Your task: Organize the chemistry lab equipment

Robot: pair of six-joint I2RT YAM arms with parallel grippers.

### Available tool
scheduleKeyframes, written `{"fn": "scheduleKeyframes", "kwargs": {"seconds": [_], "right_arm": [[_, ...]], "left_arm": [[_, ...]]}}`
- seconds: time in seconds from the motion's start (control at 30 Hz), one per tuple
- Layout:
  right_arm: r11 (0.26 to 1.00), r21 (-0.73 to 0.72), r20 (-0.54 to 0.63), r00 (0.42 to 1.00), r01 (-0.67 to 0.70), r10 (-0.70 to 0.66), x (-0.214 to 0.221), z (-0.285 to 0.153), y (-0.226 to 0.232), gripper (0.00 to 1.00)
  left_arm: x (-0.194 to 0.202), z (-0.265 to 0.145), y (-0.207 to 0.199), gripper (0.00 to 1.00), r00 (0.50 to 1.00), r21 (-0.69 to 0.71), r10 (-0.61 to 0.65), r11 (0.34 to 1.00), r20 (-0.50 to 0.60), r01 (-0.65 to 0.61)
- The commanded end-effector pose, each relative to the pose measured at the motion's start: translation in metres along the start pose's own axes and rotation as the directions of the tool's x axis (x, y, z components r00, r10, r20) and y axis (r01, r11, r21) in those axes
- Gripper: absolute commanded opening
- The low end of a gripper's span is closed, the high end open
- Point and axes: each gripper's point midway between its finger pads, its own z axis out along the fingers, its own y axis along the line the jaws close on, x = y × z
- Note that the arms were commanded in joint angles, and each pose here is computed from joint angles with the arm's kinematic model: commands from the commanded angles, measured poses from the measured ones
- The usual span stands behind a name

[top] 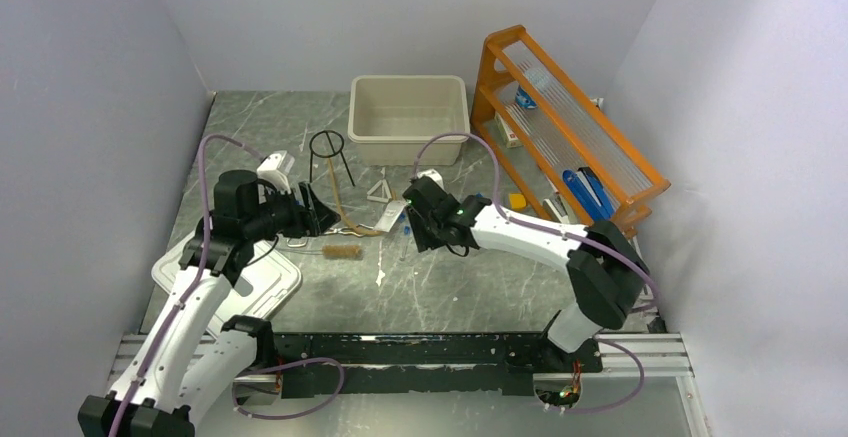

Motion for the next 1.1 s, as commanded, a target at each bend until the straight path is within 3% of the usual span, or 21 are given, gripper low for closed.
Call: {"fn": "scheduleKeyframes", "kwargs": {"seconds": [0.0, 0.13, 0.27, 0.83, 1.07], "right_arm": [[0.995, -0.014, -0.005, 0.995, -0.099, 0.099, -0.01, 0.008, 0.015, 0.47], [0.971, 0.051, -0.063, 0.969, -0.234, 0.237, 0.006, 0.025, 0.015, 0.39], [0.958, 0.105, -0.098, 0.956, -0.268, 0.278, 0.016, 0.035, 0.014, 0.31], [0.941, 0.197, -0.135, 0.943, -0.275, 0.304, 0.039, 0.043, -0.001, 0.4], [0.93, 0.224, -0.129, 0.937, -0.291, 0.324, 0.046, 0.052, -0.005, 0.34]], "left_arm": [[-0.013, 0.009, -0.004, 0.71, 0.998, 0.028, 0.006, 1.0, 0.058, -0.007], [-0.005, 0.015, -0.001, 0.7, 0.999, 0.04, -0.024, 0.999, 0.046, 0.022], [-0.003, 0.016, -0.003, 0.7, 0.998, 0.06, -0.031, 0.998, 0.048, 0.028], [0.003, 0.017, 0.002, 0.72, 0.999, 0.044, -0.02, 0.999, 0.038, 0.018], [0.009, 0.021, -0.008, 0.72, 0.997, 0.112, -0.075, 0.991, 0.011, 0.073]]}}
